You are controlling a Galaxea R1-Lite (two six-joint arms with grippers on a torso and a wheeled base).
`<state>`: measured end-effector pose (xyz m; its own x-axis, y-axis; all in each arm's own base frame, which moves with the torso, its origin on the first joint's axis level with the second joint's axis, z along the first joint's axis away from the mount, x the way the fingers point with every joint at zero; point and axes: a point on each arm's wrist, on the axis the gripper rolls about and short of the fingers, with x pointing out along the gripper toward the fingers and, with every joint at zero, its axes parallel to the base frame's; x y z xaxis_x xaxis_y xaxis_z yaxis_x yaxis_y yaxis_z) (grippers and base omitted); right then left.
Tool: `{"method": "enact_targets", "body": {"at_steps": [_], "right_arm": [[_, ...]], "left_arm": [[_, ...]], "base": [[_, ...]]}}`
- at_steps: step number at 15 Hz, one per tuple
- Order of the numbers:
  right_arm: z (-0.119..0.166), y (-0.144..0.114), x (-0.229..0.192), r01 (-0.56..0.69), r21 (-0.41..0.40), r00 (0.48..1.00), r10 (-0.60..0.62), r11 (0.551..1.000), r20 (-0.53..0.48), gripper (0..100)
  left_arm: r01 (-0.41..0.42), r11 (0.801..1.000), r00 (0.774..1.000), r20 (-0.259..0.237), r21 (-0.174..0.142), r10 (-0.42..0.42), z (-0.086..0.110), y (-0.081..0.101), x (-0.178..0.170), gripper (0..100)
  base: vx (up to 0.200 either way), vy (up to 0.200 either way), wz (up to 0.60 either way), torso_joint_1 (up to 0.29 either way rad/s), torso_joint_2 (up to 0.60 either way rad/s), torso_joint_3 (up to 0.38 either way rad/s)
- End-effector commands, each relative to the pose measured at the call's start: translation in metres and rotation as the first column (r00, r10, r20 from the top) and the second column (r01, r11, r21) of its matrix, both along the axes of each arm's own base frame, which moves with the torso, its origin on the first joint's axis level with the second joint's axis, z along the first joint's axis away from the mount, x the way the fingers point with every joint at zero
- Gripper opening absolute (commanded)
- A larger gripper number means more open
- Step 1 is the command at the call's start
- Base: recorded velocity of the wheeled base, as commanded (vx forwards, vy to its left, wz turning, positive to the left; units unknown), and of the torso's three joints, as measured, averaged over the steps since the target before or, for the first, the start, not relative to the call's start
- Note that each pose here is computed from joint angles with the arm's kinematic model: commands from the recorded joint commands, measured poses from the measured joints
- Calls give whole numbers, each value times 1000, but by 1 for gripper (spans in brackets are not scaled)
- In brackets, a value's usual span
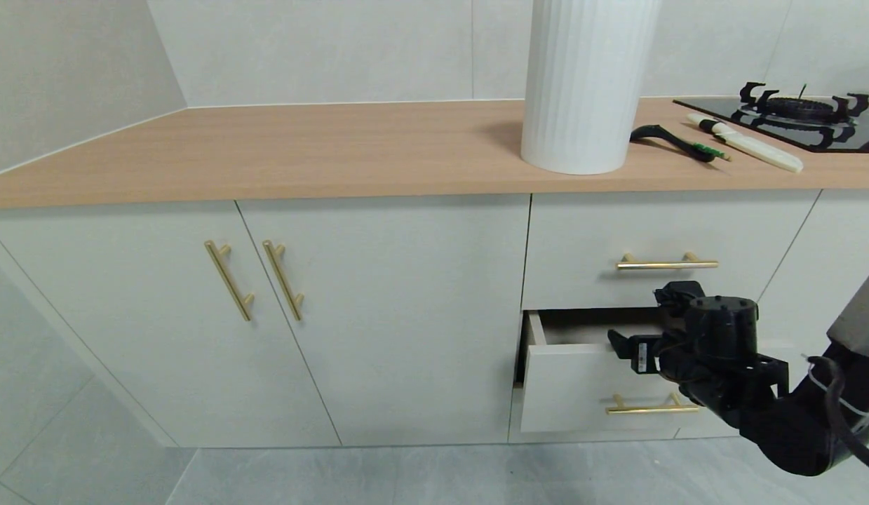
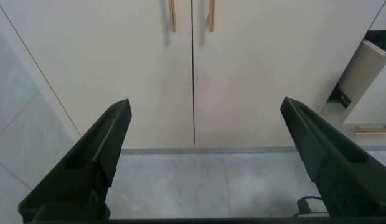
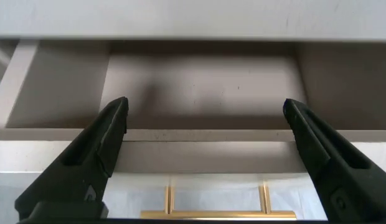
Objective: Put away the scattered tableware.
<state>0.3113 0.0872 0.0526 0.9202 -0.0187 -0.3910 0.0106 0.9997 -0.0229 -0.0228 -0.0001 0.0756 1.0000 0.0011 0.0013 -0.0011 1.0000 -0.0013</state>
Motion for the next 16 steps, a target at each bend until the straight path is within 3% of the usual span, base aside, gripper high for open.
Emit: {"method": "enact_targets", "body": {"at_steps": [1, 8, 16], "right_arm": [[19, -3, -9, -2, -2, 1000, 2, 1000, 3, 100], [50, -7, -47, -95, -16, 971, 90, 995, -220, 100], [52, -8, -63, -137, -42, 904, 107, 990, -414, 100]], "left_arm": [[0, 1000, 1000, -1, 0, 0, 0, 0, 0, 100], [0, 1000, 1000, -1, 0, 0, 0, 0, 0, 100], [0, 1000, 1000, -1, 0, 0, 0, 0, 0, 100]], "base": [[0, 0, 0, 0, 0, 0], [0, 0, 0, 0, 0, 0], [0, 0, 0, 0, 0, 0]]}}
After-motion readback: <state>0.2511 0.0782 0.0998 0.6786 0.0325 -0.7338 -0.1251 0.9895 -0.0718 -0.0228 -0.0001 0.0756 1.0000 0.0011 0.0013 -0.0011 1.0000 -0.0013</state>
